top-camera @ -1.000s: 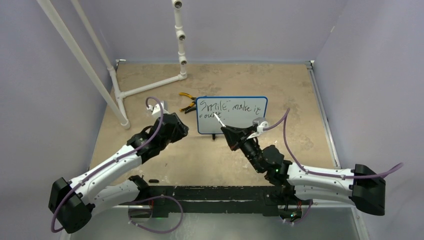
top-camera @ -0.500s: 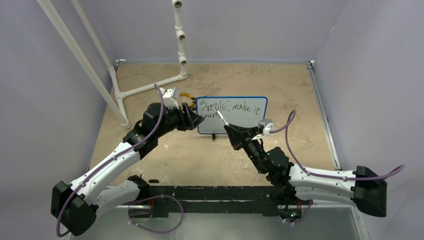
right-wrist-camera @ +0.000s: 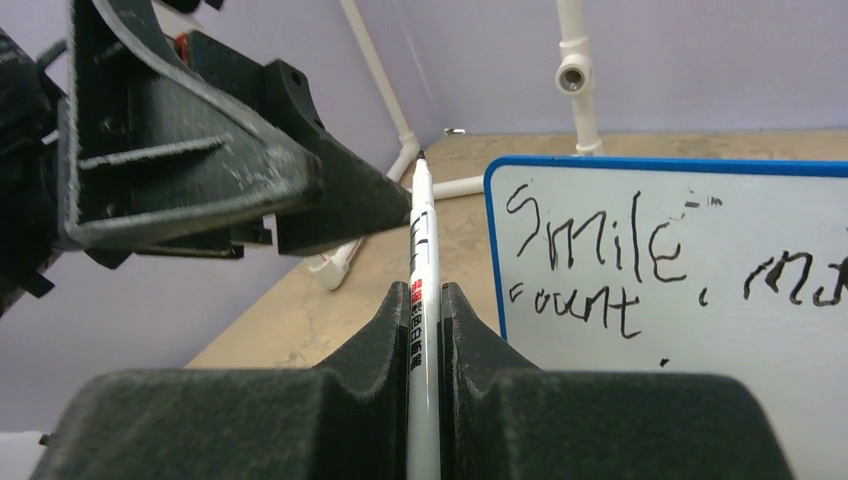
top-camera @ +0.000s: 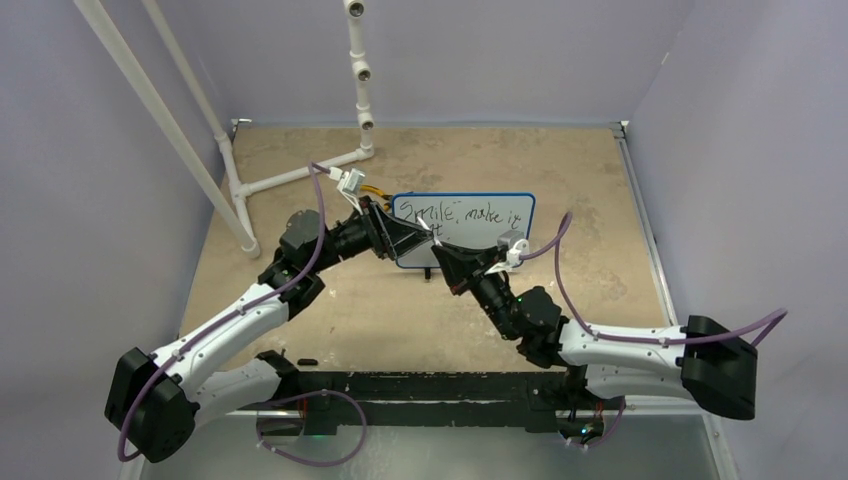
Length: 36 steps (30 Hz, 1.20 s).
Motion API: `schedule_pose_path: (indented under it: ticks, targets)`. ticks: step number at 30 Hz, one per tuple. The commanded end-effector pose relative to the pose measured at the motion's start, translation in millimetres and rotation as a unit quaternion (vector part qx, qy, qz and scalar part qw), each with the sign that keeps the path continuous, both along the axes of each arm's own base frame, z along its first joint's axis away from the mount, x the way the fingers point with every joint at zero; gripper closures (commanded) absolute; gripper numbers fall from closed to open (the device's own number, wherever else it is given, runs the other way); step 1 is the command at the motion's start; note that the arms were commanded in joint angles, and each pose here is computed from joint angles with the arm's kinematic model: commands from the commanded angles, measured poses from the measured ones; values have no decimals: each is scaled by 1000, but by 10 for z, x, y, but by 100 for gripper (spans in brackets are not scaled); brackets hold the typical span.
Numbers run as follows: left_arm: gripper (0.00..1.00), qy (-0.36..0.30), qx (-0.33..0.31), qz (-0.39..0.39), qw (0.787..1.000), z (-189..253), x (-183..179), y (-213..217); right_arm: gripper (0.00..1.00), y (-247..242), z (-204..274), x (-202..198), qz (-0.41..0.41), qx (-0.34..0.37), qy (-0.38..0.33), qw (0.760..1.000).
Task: Write a sentence on the whiteboard
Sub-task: Close the whiteboard marker at the center of the board.
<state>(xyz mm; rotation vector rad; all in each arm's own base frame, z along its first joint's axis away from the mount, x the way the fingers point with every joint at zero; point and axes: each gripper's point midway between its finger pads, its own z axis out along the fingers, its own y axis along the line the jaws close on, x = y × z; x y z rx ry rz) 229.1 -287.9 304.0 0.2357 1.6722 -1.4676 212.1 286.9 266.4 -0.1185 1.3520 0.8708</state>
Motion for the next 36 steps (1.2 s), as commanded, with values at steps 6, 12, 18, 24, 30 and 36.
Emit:
schedule_pose_path:
  ticks: [6, 12, 18, 24, 30, 36]
  targets:
    - [43, -3, -15, 12, 1000, 33, 28, -2, 100, 110, 371, 1, 10, 38, -32, 999]
    - [47, 15, -33, 37, 999, -6, 128, -25, 100, 140, 379, -15, 15, 38, -36, 998]
    - [68, 30, -50, 46, 997, -15, 190, -59, 100, 200, 367, -5, 17, 30, -37, 999]
    - [100, 38, -70, 49, 996, 28, 210, -65, 98, 228, 321, 1, 17, 22, -32, 999]
    - [100, -1, -5, 115, 993, 104, 401, 128, 51, 225, 280, -80, 40, 13, -27, 999]
    - [100, -76, 102, 175, 976, 345, 690, 478, 25, 352, 120, -270, 105, -36, -28, 993]
